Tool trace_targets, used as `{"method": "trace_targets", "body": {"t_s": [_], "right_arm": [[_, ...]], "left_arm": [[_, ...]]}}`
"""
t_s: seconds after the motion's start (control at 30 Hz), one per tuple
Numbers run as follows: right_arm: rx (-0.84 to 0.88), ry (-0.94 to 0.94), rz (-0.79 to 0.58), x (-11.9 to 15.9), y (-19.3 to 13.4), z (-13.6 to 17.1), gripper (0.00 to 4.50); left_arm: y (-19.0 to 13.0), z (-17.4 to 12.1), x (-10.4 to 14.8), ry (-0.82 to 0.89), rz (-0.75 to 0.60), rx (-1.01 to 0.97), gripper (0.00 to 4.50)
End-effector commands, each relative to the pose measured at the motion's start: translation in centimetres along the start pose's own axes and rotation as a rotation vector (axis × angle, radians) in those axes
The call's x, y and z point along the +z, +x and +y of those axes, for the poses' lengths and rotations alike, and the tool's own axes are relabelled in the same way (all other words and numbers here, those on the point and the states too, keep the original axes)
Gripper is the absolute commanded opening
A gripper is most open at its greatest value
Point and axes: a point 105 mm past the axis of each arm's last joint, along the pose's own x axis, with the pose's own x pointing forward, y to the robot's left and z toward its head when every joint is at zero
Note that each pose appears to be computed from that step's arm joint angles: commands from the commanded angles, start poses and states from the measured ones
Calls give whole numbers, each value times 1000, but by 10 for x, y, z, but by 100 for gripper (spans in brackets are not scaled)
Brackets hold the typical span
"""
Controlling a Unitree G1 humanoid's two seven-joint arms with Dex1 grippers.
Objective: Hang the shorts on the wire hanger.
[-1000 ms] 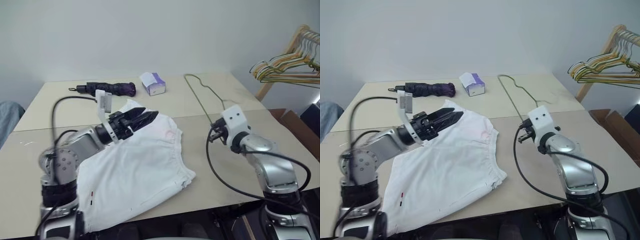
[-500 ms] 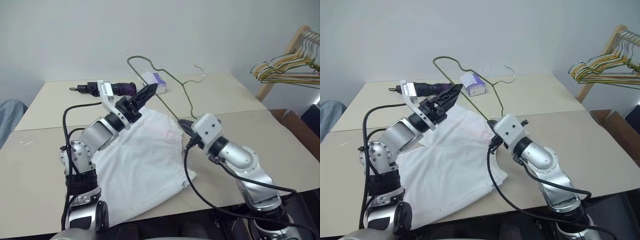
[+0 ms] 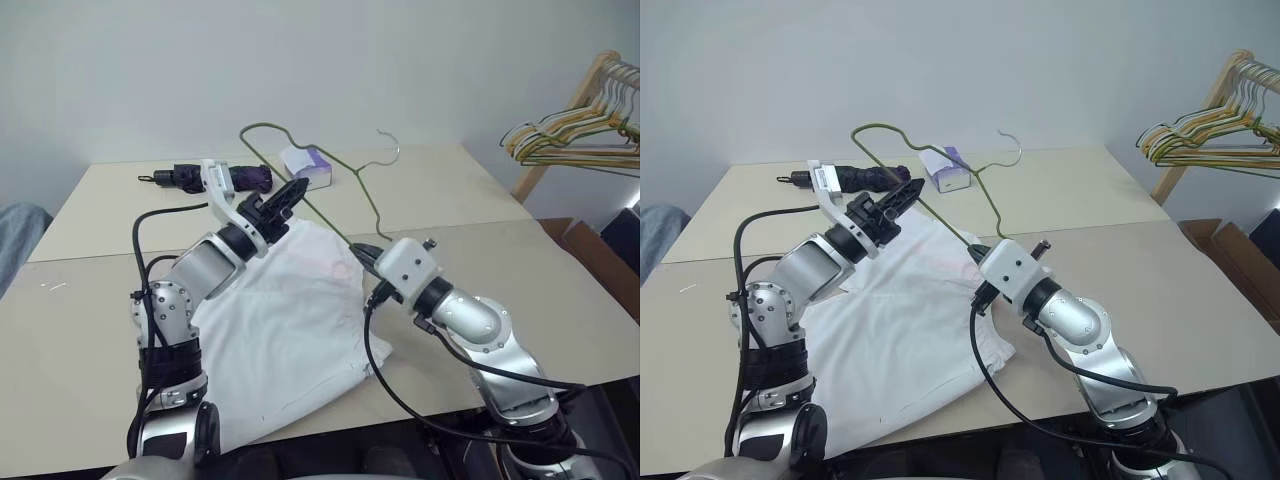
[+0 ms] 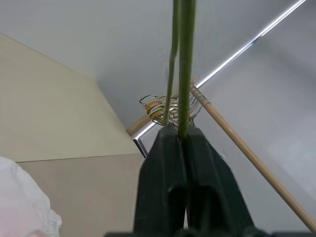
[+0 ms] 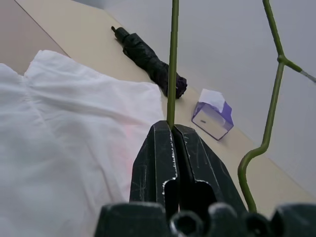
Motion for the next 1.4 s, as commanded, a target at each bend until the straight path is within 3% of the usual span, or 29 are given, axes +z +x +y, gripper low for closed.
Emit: {"method": "trace_targets", "body": {"t_s": [0.03, 0.13, 0.3, 0.37, 0.43, 0.6, 0.8, 0.93, 1.2, 1.4], "right_arm": [[9, -58, -77, 17, -1, 1, 0], [15, -80, -76, 17, 0, 2, 74], [-18, -106, -85, 21, -2, -8, 246], [-32, -8, -100, 27, -7, -18, 313], [78, 130, -126, 37, -19, -20, 384], [469, 416, -21, 37, -54, -25, 384], [700, 739, 126, 25, -60, -39, 384], [808, 725, 126, 25, -49, -34, 384], [862, 701, 81, 31, -17, -26, 384], [909, 710, 56, 38, -11, -24, 384]], "left_arm": [[2, -4, 11, 75, -44, 5, 3], [0, -12, 13, 109, -71, -40, 0], [-4, -21, 19, 196, -82, -101, 0], [-6, -23, 21, 256, -66, -123, 0], [-10, -30, 26, 320, -48, -178, 0], [-42, -57, 45, 426, 12, -468, 0], [-74, -79, 71, 423, 11, -758, 0], [-76, -83, 78, 425, 4, -823, 0], [-70, -81, 68, 403, 2, -831, 0], [-71, -79, 65, 399, -10, -827, 0]]}}
